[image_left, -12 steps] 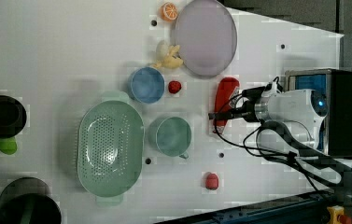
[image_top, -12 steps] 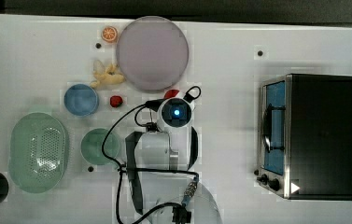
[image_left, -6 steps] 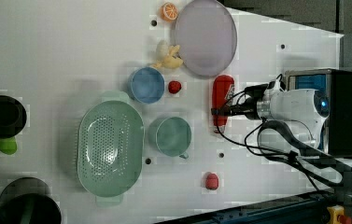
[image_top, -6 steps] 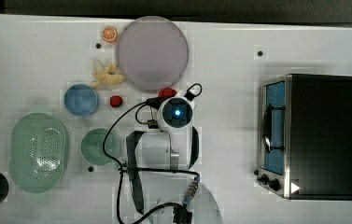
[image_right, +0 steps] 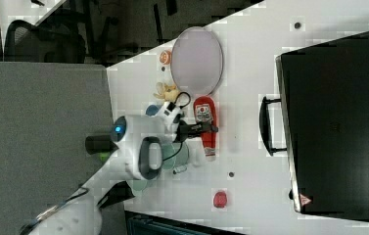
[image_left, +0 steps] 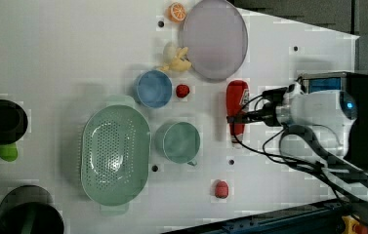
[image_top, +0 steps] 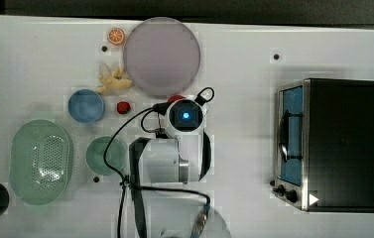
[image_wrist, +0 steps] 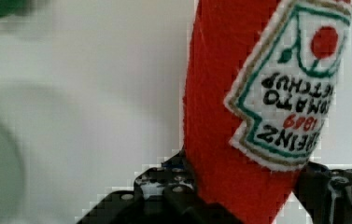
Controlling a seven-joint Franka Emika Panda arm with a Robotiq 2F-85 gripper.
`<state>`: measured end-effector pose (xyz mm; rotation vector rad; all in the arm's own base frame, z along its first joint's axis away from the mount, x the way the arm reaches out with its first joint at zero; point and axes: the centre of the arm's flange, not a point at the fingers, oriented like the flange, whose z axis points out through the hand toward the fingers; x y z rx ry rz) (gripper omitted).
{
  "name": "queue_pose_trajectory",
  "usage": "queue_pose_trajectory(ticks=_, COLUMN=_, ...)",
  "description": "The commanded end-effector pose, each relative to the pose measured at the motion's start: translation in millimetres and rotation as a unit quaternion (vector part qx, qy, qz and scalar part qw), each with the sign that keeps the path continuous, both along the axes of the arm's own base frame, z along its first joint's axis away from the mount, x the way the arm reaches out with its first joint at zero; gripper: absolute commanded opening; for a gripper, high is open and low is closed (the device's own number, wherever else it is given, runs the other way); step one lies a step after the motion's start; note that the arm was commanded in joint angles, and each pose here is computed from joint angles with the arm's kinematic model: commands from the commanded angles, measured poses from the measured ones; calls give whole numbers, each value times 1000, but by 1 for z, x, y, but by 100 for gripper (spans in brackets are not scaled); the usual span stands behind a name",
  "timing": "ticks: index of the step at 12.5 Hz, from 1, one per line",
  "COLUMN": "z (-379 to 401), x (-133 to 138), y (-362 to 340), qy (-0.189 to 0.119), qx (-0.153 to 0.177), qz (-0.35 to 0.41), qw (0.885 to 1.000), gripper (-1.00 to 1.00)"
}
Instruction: Pick Ketchup from the table and place it in strainer.
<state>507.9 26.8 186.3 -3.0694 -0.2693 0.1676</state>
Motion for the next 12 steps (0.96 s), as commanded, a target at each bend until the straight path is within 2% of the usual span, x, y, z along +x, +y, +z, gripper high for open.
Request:
queue_pose_trajectory(ticks=1, z=111, x=21, y=22, qy=-56, qx=-12, qz=4, qw=998, gripper=23)
queue_pose_trajectory(ticks=3, z=165, x=18, y=38, qy=-66, qx=-20, qz=17, qw=997, gripper=23)
queue_pose_trajectory(ticks=6, z=228, x=0, y=65, qy=-51, qx=-38, qz=-9, qw=998, gripper=23)
queue_pose_trajectory(ticks=9, z=253, x=-23, y=121, qy=-37, qx=-56, qz=-44, qw=997, gripper=23)
queue_pose_trajectory(ticks=12, z=249, x=-44, y=192, qy=-32, qx=-45, qz=-92, qw=994, gripper=23)
